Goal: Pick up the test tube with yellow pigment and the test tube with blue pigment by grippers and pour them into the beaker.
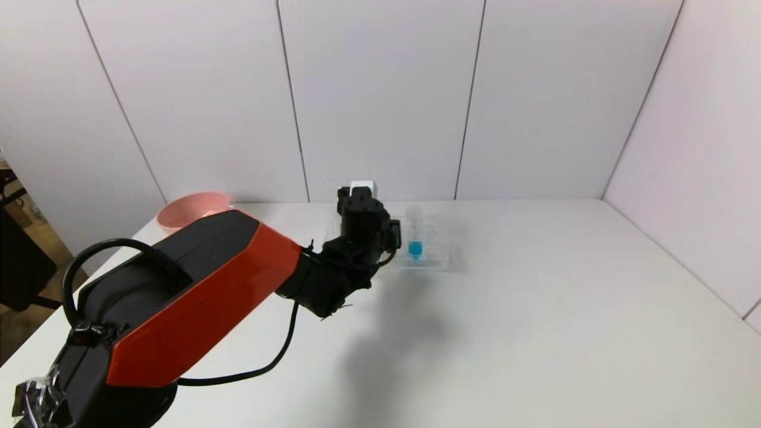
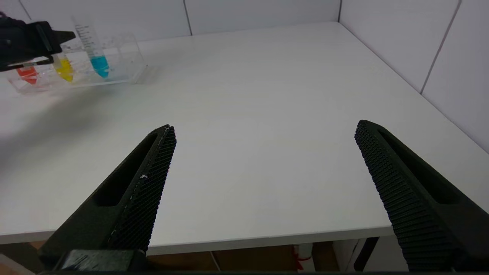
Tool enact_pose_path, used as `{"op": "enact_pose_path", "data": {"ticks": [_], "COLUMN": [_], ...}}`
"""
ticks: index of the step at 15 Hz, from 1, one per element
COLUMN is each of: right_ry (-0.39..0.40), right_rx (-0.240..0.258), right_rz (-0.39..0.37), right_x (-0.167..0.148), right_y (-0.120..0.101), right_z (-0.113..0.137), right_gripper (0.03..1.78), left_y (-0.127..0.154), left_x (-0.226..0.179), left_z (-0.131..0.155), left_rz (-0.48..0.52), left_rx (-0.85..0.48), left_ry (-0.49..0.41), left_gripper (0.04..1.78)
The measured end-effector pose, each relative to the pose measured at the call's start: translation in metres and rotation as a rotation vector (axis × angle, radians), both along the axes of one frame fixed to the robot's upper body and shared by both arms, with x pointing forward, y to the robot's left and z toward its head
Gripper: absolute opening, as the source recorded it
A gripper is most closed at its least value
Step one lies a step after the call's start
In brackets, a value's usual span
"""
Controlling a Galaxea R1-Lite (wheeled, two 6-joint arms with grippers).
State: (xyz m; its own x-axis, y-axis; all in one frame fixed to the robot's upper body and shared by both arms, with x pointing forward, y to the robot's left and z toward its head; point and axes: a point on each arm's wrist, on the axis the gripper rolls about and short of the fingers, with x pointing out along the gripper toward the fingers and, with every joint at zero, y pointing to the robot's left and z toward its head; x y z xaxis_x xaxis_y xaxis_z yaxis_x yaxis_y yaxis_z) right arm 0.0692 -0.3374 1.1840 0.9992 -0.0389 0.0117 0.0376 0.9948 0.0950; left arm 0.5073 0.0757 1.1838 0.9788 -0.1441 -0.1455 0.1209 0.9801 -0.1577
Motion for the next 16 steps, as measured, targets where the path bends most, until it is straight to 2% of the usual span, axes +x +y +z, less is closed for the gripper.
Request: {"op": "enact_pose_path", "data": {"ticks": [10,16], "right_ry": [0.000,0.000], "right_rx": [0.000,0.000], "right_rz": [-0.002,-0.003], "right_x": [0.000,0.000], "right_y": [0.000,0.000], "right_z": [0.000,0.000], "right_gripper": [1.71,1.71], "left_y": [0.000,0.003], "left_x": [0.001,-0.006], "left_z": [-0.001,0.018], "left_rz": [0.001,-0.004], "left_rx": [0.002,0.011], "left_ry": [0.002,0.008], "left_gripper": [0.55,0.55]}}
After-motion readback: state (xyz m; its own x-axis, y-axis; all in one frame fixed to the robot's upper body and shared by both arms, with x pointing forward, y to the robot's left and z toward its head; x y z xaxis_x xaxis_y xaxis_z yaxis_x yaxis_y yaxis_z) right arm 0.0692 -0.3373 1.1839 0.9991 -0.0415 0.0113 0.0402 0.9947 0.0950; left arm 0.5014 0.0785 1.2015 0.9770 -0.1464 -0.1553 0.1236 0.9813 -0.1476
